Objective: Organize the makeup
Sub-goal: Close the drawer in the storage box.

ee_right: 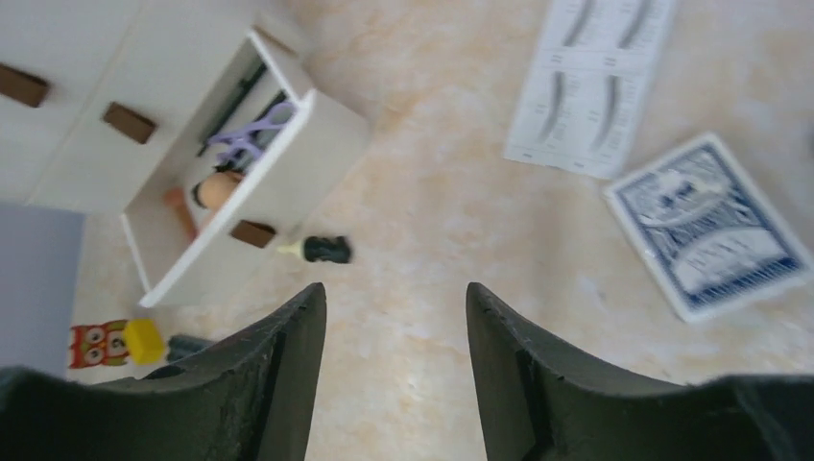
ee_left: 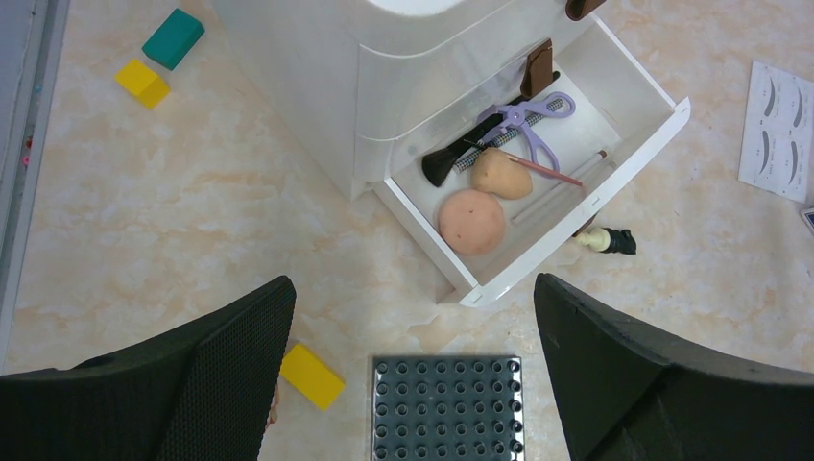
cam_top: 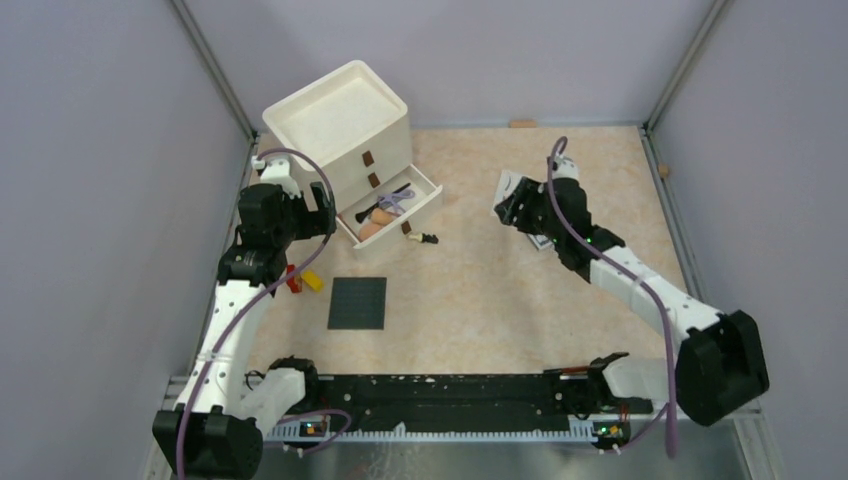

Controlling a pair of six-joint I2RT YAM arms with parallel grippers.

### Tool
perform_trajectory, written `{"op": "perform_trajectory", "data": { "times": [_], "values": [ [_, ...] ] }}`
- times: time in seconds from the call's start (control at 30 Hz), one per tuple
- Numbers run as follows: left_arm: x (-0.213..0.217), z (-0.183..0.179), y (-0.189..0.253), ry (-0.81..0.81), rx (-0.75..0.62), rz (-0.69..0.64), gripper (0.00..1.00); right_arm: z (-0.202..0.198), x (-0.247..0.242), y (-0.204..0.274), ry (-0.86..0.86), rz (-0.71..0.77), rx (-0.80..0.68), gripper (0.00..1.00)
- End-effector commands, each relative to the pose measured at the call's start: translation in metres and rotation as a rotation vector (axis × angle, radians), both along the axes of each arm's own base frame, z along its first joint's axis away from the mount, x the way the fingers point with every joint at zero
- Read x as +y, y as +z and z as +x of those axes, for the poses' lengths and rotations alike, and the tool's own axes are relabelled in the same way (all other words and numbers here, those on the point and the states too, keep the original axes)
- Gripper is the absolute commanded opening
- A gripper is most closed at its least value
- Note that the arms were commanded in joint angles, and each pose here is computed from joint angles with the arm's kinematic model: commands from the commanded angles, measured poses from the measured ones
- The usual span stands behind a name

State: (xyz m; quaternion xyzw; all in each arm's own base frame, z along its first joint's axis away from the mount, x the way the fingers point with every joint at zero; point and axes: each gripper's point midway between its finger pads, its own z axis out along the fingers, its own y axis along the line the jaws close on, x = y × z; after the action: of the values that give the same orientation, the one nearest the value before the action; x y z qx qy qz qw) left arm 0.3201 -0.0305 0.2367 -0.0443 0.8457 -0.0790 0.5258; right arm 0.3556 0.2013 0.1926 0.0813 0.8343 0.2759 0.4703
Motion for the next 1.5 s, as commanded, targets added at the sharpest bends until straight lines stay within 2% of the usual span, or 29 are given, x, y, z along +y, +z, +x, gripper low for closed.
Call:
{"op": "perform_trajectory", "data": {
  "times": [0.0,0.23,0.33,0.47,0.77,0.87,1.07,1.2,1.37,1.47],
  "values": [
    [-0.002,0.002,0.013,-0.009,-0.051,-0.003,0.99,-0.025,-0.082,-0.022,-0.215,-0.185,0.074,0.57],
    [-0.004,0.003,0.011,-0.018,-0.046,-0.009,0.99,-0.051,-0.194,-0.052,-0.584,-0.12,0.194,0.66],
    [-0.003,0.002,0.012,-0.016,-0.049,-0.008,0.99,-0.055,-0.232,-0.057,-0.732,-0.09,0.213,0.73],
    [-0.004,0.002,0.012,-0.018,-0.049,-0.009,0.99,-0.056,-0.266,-0.07,-0.884,-0.065,0.261,0.76],
    [-0.003,0.002,0.012,-0.014,-0.048,-0.005,0.99,-0.026,-0.28,-0.116,-0.852,-0.018,0.388,0.8],
    [-0.001,0.002,0.012,-0.007,-0.05,0.0,0.99,-0.023,-0.278,-0.131,-0.817,0.013,0.411,0.79],
    [-0.004,0.003,0.011,-0.018,-0.047,-0.006,0.99,-0.021,-0.255,-0.146,-0.677,0.053,0.438,0.69],
    [-0.004,0.004,0.012,-0.021,-0.047,-0.008,0.99,-0.026,-0.231,-0.154,-0.6,0.078,0.447,0.58],
    [-0.004,0.004,0.011,-0.019,-0.046,-0.006,0.99,-0.031,-0.163,-0.163,-0.433,0.058,0.455,0.49],
    [-0.004,0.004,0.01,-0.018,-0.044,-0.005,0.99,-0.035,-0.104,-0.164,-0.298,0.038,0.442,0.49]
  ]
}}
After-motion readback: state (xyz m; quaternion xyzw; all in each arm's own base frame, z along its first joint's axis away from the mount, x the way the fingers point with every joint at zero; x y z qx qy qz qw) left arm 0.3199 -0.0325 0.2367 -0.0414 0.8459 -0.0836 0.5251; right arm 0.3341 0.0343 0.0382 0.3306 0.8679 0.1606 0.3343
